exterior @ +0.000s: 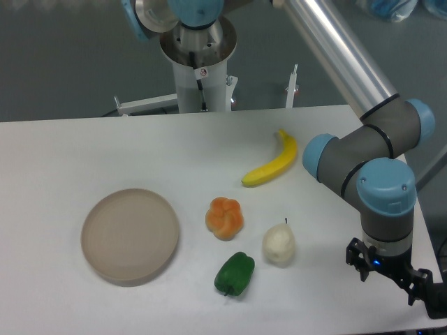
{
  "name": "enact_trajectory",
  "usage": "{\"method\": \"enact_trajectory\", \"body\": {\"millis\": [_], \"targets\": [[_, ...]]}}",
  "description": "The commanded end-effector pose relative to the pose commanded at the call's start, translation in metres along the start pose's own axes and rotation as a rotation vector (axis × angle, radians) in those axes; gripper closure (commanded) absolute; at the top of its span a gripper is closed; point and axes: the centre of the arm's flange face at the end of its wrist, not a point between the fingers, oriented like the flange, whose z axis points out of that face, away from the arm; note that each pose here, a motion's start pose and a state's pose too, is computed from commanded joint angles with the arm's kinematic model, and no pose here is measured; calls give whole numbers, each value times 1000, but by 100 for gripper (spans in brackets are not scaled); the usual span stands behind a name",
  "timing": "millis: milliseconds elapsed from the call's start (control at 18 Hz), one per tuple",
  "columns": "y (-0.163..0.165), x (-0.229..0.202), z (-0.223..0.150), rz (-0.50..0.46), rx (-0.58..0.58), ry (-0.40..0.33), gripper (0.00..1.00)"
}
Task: Pick up the banana from the table
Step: 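Move the open gripper over the yellow banana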
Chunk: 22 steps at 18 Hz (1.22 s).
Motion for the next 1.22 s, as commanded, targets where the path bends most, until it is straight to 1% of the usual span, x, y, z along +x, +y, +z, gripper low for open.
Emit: {"method": "enact_trajectory", "body": {"millis": [333,500,611,778,833,944,1000,1056,1111,1222], "targets": [[1,3,-2,0,0,6,0],[9,7,-15,-5,3,10,0],[18,16,-20,-12,5,34,0],[24,29,-33,-11,-2,60,0],[28,33,-36,-12,-12,87,0],[43,44,-51,-19,-48,185,0],[52,49,-53,-26,-61,219,0],[74,66,-59,-47,-78,306,0],[86,73,-63,-51,-79,335,0],[98,93,-64,-4,-79,369,0]]}}
